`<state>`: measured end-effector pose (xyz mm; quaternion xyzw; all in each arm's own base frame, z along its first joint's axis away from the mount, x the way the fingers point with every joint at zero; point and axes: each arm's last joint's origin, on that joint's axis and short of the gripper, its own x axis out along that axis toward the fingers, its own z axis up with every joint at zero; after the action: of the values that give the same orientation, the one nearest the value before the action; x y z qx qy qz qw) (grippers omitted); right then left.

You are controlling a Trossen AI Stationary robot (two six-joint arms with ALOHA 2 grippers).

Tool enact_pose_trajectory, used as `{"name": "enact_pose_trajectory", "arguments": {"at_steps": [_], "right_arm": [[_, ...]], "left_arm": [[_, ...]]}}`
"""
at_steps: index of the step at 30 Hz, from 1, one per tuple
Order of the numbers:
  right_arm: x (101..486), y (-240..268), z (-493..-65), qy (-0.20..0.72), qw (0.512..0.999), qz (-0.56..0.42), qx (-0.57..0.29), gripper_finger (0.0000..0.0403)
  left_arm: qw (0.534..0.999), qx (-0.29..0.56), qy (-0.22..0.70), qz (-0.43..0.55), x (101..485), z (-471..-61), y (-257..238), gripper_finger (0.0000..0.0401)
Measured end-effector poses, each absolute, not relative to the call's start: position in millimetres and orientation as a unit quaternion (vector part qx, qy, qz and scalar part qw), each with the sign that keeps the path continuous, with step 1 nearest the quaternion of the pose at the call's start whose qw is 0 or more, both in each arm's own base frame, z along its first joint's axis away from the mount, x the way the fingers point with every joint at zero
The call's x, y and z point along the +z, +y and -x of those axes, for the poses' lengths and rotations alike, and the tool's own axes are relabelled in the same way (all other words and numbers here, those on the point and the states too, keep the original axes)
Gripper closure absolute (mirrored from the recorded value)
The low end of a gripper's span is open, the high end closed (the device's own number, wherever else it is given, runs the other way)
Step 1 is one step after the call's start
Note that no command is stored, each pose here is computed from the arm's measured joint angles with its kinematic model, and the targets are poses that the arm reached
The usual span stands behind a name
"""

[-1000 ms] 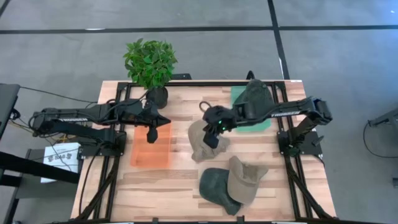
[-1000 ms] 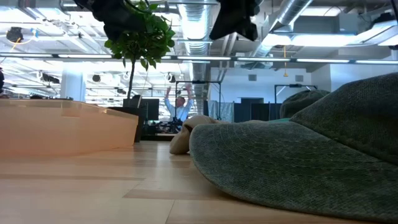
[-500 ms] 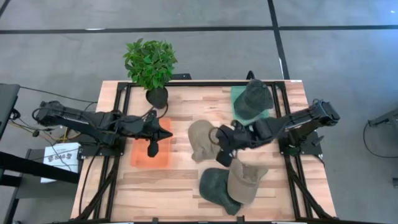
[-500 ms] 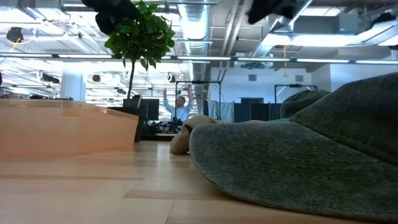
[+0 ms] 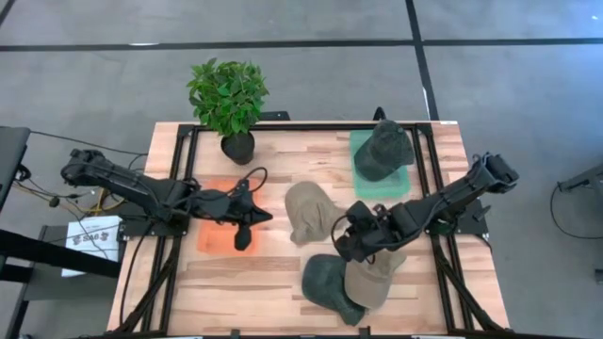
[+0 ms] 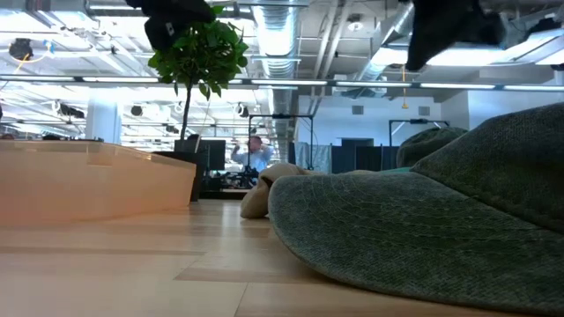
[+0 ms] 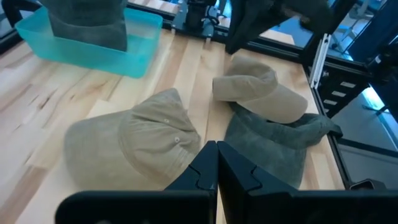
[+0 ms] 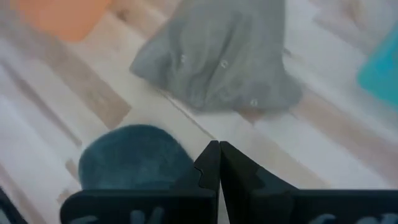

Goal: Pick & Place hat
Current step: Put the top brown cap into the orange bin

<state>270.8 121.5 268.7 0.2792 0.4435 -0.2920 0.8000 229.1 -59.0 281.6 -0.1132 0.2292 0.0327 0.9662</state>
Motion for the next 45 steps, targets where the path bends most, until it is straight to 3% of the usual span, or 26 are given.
{"name": "enact_pose_trajectory", "arguments": {"at_steps": [7, 18, 28, 41, 45], "right_arm": [[245.0, 111.4, -276.3, 0.385, 0.761, -0.380, -0.359, 0.0368], [206.4, 97.3, -283.3, 0.298, 0.719, -0.499, -0.381, 0.0259], [174.0, 97.8, -281.7, 0.289, 0.677, -0.545, -0.401, 0.0154], [124.0, 84.3, -320.1, 0.280, 0.688, -0.552, -0.379, 0.0143], [116.9, 81.9, -324.7, 0.270, 0.699, -0.538, -0.386, 0.0163]], "left_arm": [[0.966, 0.032, 0.232, 0.109, 280.4, -230.5, -58.8, 0.0401], [0.963, 0.010, 0.244, 0.112, 279.0, -229.6, -60.1, 0.0401], [0.964, 0.005, 0.246, 0.098, 278.7, -229.4, -60.2, 0.0401], [0.961, 0.000, 0.260, 0.090, 276.3, -228.1, -60.2, 0.0401], [0.960, -0.001, 0.263, 0.090, 275.9, -227.8, -60.1, 0.0401]]}}
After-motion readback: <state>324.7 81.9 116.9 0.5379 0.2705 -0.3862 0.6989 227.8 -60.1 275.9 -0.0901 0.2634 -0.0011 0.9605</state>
